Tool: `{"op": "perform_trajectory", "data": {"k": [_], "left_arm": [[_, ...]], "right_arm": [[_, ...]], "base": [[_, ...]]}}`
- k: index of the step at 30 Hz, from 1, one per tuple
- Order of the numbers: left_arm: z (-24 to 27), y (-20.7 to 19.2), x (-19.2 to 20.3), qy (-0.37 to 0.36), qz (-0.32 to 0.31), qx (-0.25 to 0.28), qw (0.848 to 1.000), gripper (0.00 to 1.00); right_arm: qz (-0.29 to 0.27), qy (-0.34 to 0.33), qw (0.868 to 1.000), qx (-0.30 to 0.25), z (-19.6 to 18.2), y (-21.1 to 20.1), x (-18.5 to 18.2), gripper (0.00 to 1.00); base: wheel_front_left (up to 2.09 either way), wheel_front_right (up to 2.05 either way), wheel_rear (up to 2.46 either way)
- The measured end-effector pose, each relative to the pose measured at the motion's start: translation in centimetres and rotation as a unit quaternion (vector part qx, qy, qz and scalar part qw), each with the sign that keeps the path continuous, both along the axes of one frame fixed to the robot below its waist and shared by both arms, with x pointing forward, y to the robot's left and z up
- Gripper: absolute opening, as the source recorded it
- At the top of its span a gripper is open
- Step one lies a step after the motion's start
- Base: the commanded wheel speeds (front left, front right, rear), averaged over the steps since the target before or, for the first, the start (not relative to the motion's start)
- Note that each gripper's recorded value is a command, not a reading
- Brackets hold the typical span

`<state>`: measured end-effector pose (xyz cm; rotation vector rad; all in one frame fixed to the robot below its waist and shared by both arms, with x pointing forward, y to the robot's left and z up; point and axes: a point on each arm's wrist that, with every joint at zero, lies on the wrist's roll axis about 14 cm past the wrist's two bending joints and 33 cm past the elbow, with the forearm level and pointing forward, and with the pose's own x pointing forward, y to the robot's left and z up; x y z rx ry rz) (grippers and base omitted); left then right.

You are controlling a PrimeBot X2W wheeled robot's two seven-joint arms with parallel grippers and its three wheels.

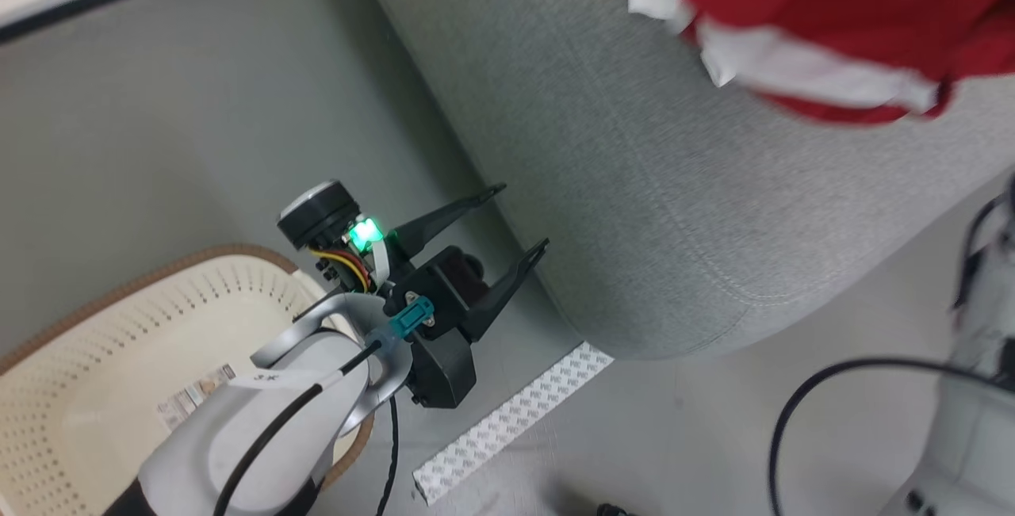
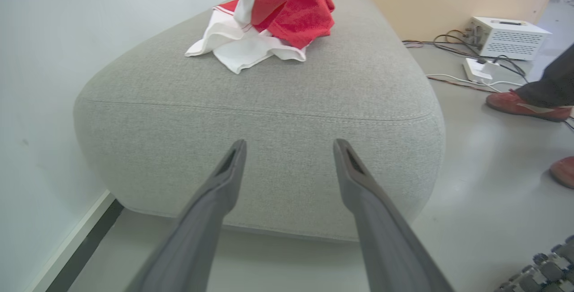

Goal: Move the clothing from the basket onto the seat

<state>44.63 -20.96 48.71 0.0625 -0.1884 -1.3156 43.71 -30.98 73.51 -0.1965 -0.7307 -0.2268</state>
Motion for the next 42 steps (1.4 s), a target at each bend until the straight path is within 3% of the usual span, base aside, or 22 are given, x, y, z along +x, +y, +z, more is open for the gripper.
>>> {"op": "perform_trajectory", "data": {"k": [11, 20, 28, 36, 42], "left_arm": [[-4.7, 1.0, 3.1, 0.025, 0.011, -0.004, 1.0, 1.0], [-9.4, 2.8, 4.7, 0.047, 0.027, 0.02, 0.998, 1.0], [-12.4, 4.0, 5.0, 0.069, 0.037, 0.038, 0.996, 1.0], [-12.8, 4.6, 5.3, 0.069, 0.046, 0.049, 0.995, 1.0], [-12.4, 4.7, 5.4, 0.066, 0.051, 0.051, 0.995, 1.0]], "right_arm": [[-0.054, -0.073, 0.991, -0.098, 5.1, -3.3, 5.0, 0.0], [-0.07, -0.054, 0.988, -0.128, 3.5, -4.4, 9.3, 0.0], [-0.112, 0.1, 0.987, -0.061, -7.9, -9.4, 14.1, 0.0], [-0.151, 0.244, 0.958, 0.015, -18.7, -13.1, 14.1, 0.0], [-0.151, 0.302, 0.94, 0.047, -22.6, -13.6, 13.5, 0.0]], "base": [[0.0, 0.0, 0.0], [0.0, 0.0, 0.0], [0.0, 0.0, 0.0], [0.0, 0.0, 0.0], [0.0, 0.0, 0.0]]}}
